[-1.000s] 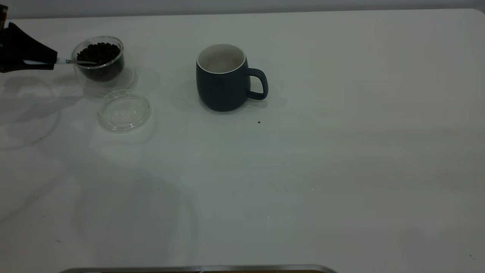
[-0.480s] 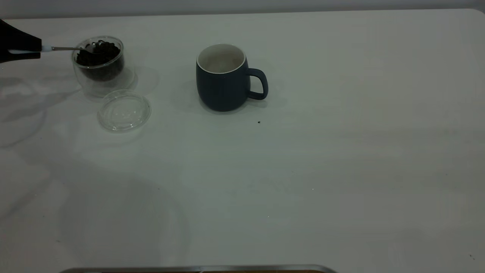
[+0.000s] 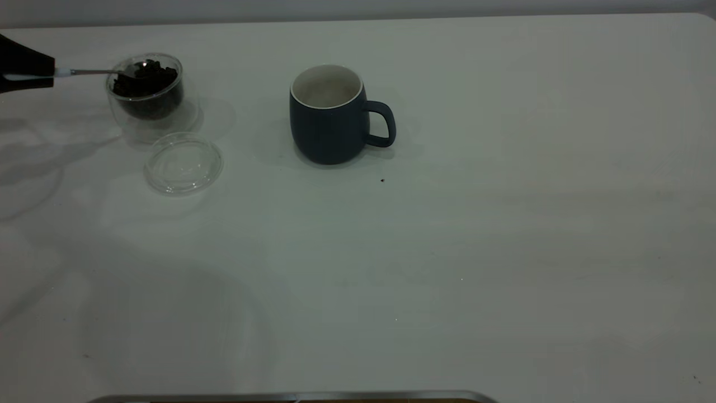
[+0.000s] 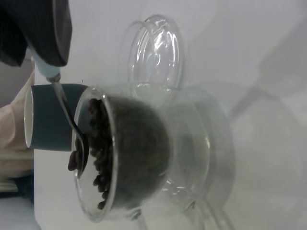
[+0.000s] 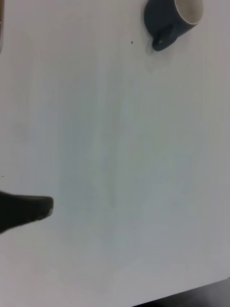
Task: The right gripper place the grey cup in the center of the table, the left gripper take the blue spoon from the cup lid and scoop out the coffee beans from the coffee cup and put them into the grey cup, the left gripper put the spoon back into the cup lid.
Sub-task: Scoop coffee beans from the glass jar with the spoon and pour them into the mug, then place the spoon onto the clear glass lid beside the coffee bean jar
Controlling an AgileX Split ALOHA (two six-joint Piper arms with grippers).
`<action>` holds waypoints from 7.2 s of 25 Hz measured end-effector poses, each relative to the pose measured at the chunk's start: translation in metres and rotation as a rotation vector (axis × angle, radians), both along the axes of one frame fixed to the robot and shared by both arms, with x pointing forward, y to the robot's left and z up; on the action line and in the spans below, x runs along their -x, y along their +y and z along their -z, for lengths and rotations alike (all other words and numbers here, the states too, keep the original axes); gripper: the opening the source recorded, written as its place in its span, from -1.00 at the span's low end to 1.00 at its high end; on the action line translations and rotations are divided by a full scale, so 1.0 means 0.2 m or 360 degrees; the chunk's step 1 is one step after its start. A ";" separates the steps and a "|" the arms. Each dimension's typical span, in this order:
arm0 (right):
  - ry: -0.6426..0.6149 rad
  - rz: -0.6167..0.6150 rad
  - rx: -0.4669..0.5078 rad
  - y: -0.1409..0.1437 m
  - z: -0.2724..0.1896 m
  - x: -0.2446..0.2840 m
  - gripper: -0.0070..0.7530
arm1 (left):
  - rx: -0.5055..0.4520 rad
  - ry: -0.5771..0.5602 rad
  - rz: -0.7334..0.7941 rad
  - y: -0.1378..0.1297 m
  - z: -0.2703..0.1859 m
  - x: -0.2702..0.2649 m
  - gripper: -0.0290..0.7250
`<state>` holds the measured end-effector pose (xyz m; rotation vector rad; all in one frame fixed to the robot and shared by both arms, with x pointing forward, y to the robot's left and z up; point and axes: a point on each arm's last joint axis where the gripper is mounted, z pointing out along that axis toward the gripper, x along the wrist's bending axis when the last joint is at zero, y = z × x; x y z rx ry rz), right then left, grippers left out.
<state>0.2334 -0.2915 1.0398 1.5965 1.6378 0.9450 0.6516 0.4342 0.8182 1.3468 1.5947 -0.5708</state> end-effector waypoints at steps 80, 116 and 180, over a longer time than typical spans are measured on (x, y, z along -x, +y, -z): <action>0.0000 -0.0003 -0.0005 0.00 0.00 0.00 0.41 | 0.0007 -0.0162 0.0586 -0.89 -0.15 -0.14 -0.59; 0.0000 -0.0003 -0.0005 0.00 0.00 0.00 0.41 | -0.0263 -0.0510 0.0624 -0.41 -0.23 -0.10 -0.60; 0.0000 -0.0004 -0.0007 0.00 0.00 0.00 0.41 | -0.0170 0.0370 0.0270 -0.24 0.22 0.01 -0.60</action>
